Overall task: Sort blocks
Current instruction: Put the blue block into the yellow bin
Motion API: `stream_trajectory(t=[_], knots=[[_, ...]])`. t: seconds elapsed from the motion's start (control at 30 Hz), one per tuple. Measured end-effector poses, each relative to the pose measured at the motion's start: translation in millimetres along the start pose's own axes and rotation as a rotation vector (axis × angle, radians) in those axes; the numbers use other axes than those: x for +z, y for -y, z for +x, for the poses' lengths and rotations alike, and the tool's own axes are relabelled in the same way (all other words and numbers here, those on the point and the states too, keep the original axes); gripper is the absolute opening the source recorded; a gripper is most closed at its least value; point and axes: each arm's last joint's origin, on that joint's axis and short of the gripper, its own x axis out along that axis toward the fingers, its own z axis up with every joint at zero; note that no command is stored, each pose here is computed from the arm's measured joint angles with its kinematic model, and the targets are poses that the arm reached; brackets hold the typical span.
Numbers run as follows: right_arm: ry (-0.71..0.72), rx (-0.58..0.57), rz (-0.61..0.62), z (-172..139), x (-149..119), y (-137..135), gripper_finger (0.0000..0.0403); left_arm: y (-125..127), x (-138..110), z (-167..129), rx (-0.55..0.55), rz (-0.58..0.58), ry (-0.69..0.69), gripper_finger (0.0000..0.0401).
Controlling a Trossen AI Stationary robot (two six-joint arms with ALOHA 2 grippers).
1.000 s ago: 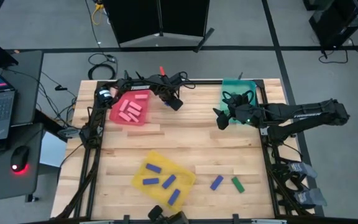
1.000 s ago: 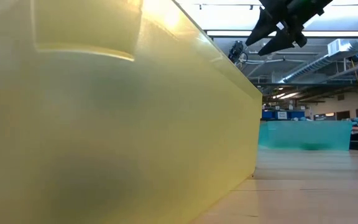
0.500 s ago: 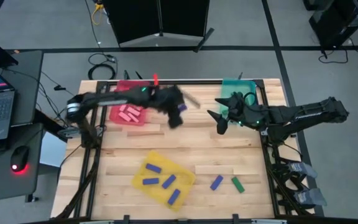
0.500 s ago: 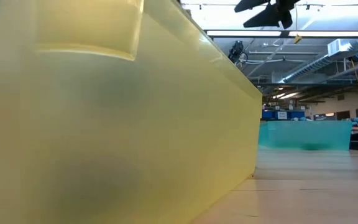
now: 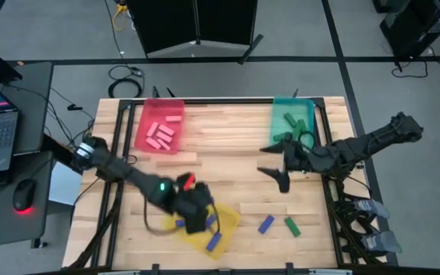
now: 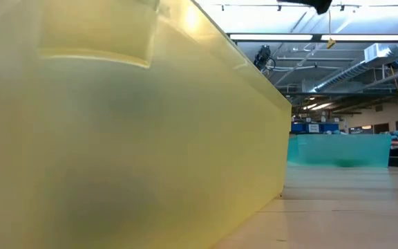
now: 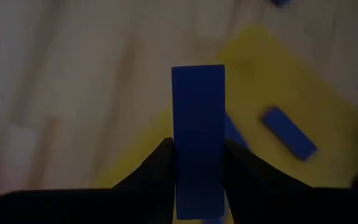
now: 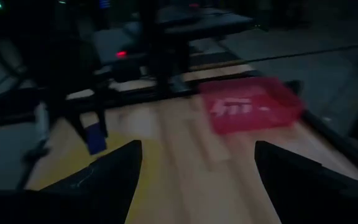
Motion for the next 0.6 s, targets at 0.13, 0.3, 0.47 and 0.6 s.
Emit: stream_trajectory(t=[0.13, 0.3, 0.47, 0.6], knots=[[-0.042, 0.084, -0.040, -9, -8, -17, 0.0323, 31, -20, 20, 0.000, -0.033, -0.065, 0.0105], [-0.157, 0.135, -0.054, -13, -27, -34, 0.0323, 50, -36, 69, 0.070, -0.079, -0.193, 0.0105], [-0.258, 0.171, -0.040, -15, -46, -53, 0.0323, 57, -48, 103, 0.120, -0.070, -0.284, 0.0121], [-0.352, 0.192, -0.036, -22, -63, -66, 0.0323, 58, -47, 104, 0.112, -0.097, -0.271, 0.0218]])
